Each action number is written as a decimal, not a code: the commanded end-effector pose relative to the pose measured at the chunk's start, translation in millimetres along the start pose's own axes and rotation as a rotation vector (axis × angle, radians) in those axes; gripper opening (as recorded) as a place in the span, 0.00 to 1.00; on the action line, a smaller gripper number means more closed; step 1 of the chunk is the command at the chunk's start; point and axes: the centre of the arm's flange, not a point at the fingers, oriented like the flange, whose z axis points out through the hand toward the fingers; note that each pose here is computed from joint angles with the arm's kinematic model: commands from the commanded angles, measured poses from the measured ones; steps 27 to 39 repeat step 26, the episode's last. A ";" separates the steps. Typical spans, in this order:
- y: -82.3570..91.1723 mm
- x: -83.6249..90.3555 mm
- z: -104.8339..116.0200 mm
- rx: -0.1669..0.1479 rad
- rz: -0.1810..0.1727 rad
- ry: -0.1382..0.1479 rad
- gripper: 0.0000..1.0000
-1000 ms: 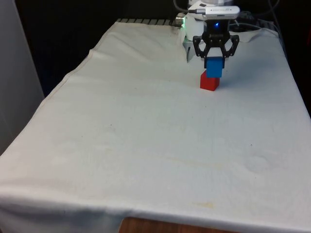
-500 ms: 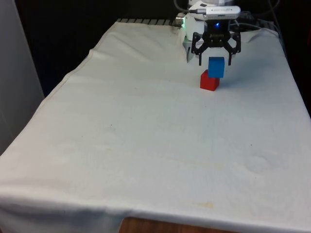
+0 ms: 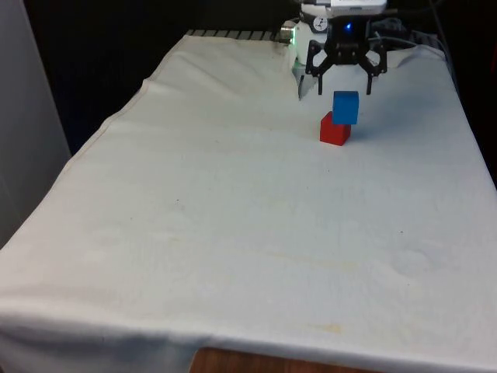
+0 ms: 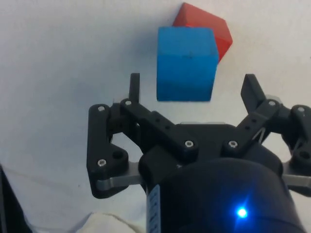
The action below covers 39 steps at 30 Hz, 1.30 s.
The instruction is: Stack the two cubes.
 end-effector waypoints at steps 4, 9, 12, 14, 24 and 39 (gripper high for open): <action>-0.6 -0.6 -12.7 -0.002 0.012 -0.003 1.00; -0.3 -0.6 -24.6 0.000 0.015 0.007 1.00; -2.0 -0.4 -38.5 -0.001 0.026 0.006 1.00; -2.1 -0.2 -43.6 0.000 0.029 0.008 1.00; -2.4 0.3 -67.4 -0.002 0.043 0.016 1.00; -2.0 0.4 -70.6 -0.003 0.046 0.018 1.00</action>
